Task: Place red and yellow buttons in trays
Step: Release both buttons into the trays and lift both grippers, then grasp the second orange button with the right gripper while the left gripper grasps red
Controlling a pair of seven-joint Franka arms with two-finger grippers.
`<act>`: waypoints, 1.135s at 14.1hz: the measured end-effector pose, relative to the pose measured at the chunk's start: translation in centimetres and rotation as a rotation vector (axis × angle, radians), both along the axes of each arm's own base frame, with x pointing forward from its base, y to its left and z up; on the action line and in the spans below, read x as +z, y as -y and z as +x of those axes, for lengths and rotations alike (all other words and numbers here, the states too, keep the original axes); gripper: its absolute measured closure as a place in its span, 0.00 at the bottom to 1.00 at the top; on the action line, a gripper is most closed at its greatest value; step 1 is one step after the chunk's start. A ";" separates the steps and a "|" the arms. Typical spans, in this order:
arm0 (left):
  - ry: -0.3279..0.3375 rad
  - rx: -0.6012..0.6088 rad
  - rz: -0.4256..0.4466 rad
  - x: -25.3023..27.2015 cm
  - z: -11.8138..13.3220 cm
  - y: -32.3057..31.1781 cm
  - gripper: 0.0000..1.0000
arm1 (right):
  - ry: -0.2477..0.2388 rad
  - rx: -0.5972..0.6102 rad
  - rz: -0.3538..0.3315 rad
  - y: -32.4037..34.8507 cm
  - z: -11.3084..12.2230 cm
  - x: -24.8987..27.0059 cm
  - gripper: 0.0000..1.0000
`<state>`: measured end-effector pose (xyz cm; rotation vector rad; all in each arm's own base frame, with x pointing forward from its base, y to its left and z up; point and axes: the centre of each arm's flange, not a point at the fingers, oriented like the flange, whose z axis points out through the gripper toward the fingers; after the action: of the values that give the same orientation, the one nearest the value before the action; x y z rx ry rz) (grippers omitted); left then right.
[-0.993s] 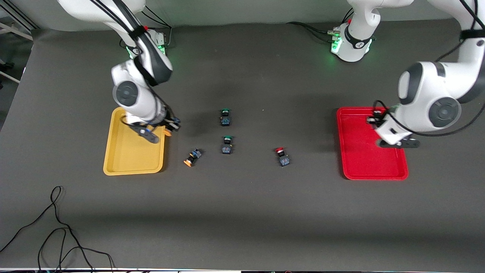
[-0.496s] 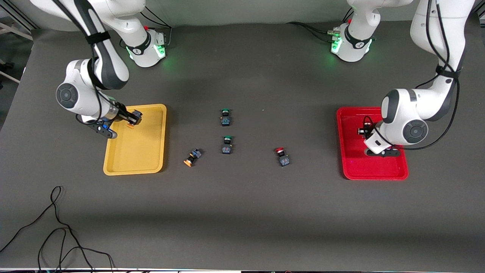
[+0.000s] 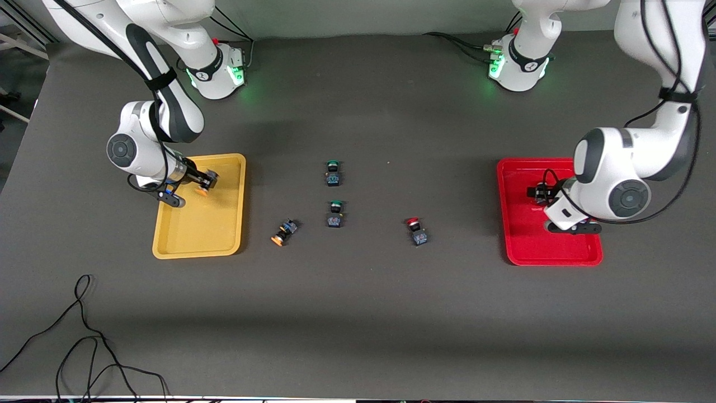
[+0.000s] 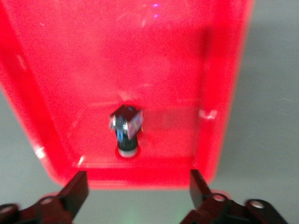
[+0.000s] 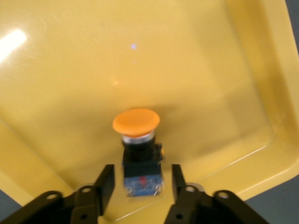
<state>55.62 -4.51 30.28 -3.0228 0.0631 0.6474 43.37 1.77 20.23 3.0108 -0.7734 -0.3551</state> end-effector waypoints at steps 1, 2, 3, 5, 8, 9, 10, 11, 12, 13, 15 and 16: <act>-0.002 0.010 0.003 3.4 1.0 2.0 0.00 | 0.006 0.000 0.000 0.0 0.2 0.2 0.23; 0.006 0.029 0.000 6.3 1.6 4.5 0.00 | 0.018 0.001 0.001 -0.1 0.6 0.6 0.15; 0.022 0.056 -0.007 8.5 2.1 7.5 0.00 | 0.038 0.005 0.003 -0.3 1.2 1.3 0.05; 0.057 0.129 -0.010 10.5 2.4 14.4 0.00 | 0.099 0.031 0.012 -1.7 3.7 3.7 0.00; 0.074 0.253 0.020 7.2 3.2 24.6 0.00 | 0.157 0.048 0.037 -6.9 8.9 8.8 0.00; 0.098 0.293 0.028 4.9 3.7 27.4 0.01 | 0.156 0.029 0.049 -9.9 10.6 10.3 0.00; 0.129 0.325 0.025 2.4 4.2 29.6 0.00 | 0.153 0.000 0.060 -13.1 12.0 11.2 0.00; 0.153 0.346 0.020 -0.1 4.6 31.0 0.00 | 0.146 -0.031 0.073 -16.1 13.1 11.3 0.00; 0.168 0.361 0.016 -2.3 4.9 31.6 0.00 | 0.132 -0.065 0.085 -18.8 13.8 10.5 0.00; 0.181 0.372 0.011 -4.1 5.3 31.7 0.00 | 0.110 -0.090 0.091 -21.1 14.3 9.1 0.00; 0.218 0.393 -0.006 -6.3 6.3 31.4 0.00 | 0.082 -0.111 0.060 -24.4 14.6 5.1 0.00; 0.232 0.400 -0.012 -7.2 6.7 31.3 0.00 | 0.079 -0.119 0.034 -25.3 14.6 2.9 0.00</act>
<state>62.27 -35.80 23.10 -3.1185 -0.5590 0.3062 57.96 27.04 23.17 3.0344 -0.9655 -0.2552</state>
